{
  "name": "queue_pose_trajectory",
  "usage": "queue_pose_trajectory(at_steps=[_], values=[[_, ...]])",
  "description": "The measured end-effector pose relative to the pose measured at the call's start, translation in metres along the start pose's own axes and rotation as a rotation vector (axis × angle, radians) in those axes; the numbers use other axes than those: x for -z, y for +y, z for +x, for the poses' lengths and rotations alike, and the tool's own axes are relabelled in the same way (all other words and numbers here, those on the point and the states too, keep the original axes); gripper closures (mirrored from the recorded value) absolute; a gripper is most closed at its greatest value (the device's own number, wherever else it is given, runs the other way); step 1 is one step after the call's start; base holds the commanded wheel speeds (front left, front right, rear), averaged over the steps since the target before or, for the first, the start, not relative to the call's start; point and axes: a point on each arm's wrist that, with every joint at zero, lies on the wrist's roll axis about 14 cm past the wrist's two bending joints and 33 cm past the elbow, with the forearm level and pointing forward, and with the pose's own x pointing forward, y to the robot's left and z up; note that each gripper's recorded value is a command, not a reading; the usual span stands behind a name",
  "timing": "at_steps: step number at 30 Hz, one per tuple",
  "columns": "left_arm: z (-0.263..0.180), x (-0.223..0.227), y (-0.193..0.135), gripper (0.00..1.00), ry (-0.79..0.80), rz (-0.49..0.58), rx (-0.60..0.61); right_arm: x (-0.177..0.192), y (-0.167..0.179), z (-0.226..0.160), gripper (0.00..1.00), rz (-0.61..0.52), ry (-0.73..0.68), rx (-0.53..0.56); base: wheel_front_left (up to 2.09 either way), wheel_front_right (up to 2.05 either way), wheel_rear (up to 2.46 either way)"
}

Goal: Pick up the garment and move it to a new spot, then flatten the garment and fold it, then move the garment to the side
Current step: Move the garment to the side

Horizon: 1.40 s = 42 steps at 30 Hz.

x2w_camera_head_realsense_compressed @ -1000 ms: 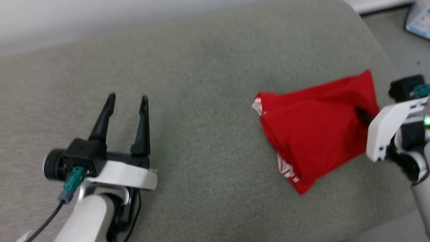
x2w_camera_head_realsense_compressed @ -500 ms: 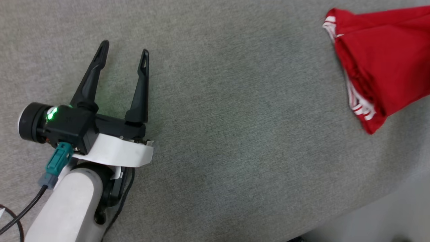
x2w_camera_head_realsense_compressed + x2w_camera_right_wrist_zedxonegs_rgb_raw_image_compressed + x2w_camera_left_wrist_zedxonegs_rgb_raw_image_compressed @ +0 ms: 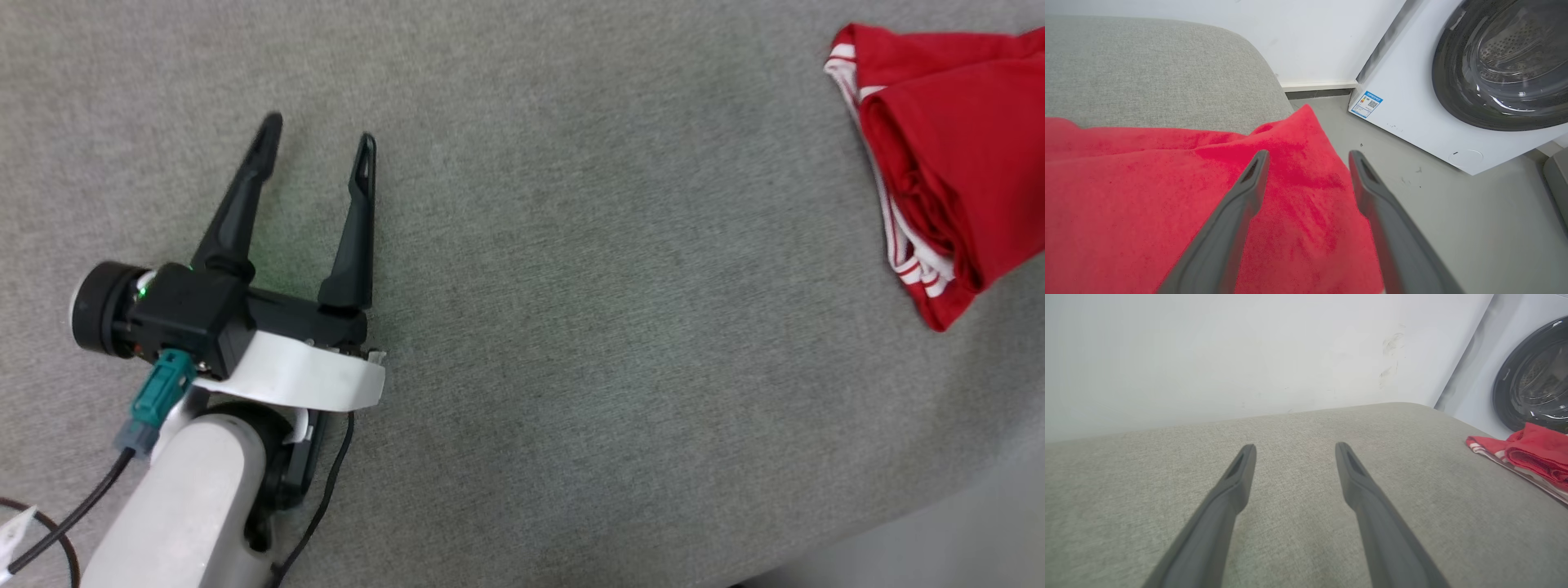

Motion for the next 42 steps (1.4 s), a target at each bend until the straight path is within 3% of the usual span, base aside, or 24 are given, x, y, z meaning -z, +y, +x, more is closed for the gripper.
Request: queue_pose_trajectory(at_steps=[10, 18, 31, 42], values=[[-0.032, -0.03, -0.018, 0.0, -0.032, -0.039, -0.051, -0.019, 0.003, -0.049, 0.0, 0.066, -0.124, -0.052, 0.0, 0.0, 0.0], [-0.068, -0.053, -0.022, 0.0, -0.052, -0.017, -0.118, -0.016, 0.056, -0.1, 0.0, 0.189, -0.183, -0.187, 0.0, 0.0, 0.0], [-0.137, -0.072, 0.018, 0.0, -0.07, 0.019, -0.336, -0.084, 0.16, -0.167, 0.0, 0.331, -0.367, -0.485, 0.0, 0.0, 0.0], [-0.205, -0.085, 0.045, 0.0, -0.082, 0.089, -0.492, -0.107, 0.173, -0.229, 0.0, 0.355, -0.446, -0.603, 0.0, 0.0, 0.0]])
